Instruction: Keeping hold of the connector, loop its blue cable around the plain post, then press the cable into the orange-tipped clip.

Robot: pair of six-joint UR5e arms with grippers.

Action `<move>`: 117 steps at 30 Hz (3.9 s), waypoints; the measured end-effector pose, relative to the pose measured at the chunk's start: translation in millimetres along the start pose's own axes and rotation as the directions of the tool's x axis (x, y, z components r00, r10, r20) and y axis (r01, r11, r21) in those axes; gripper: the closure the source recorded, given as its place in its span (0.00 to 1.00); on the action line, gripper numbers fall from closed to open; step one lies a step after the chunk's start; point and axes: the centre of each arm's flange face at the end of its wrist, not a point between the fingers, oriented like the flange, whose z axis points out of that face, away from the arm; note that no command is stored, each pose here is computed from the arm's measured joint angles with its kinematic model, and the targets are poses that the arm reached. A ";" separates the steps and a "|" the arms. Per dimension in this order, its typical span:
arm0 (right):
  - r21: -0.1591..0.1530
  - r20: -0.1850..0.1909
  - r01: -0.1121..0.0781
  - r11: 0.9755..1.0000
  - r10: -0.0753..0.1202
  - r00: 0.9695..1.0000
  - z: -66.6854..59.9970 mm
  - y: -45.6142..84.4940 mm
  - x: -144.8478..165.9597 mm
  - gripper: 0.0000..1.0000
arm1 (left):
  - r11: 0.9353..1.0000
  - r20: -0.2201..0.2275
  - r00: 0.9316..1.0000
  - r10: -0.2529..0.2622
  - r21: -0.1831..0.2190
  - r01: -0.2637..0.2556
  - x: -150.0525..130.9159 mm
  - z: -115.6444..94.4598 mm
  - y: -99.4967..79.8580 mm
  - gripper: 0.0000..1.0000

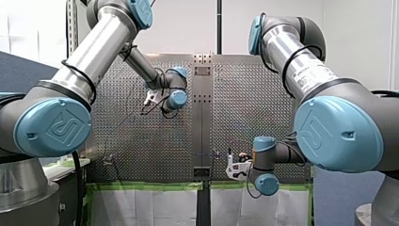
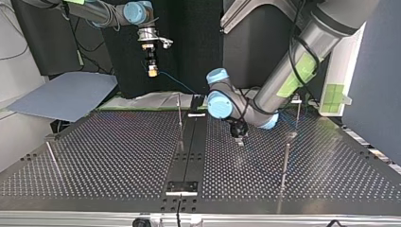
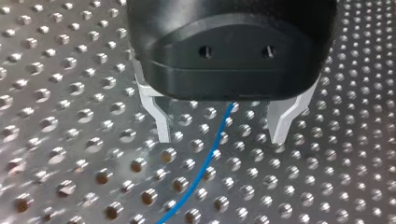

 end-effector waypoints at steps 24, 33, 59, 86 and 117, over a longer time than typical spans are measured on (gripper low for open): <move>0.055 -0.015 0.009 0.998 -0.008 1.000 -1.6 -13.2 1.7 1.00 | 0.995 -0.029 0.997 0.073 0.065 -0.071 50.2 -27.6 -56.3 0.00; 0.068 -0.018 0.009 0.998 -0.007 1.000 -2.2 -16.6 2.2 1.00 | 0.991 -0.057 0.992 0.116 0.070 -0.112 82.4 -28.3 -70.7 0.00; 0.097 -0.020 0.011 0.995 -0.009 1.000 -3.4 -22.2 2.4 1.00 | 0.969 -0.101 0.971 0.218 0.141 -0.203 140.6 -42.2 -108.0 0.00; 0.101 -0.020 0.004 0.995 -0.002 1.000 -1.2 -23.2 2.8 1.00 | 0.953 -0.135 0.965 0.224 0.236 -0.188 173.7 -47.6 -126.6 0.00; 0.219 0.035 -0.002 0.976 -0.006 0.999 10.9 -32.8 0.3 1.00 | 0.934 -0.206 0.978 -0.025 0.344 0.097 204.0 -30.3 -138.0 0.00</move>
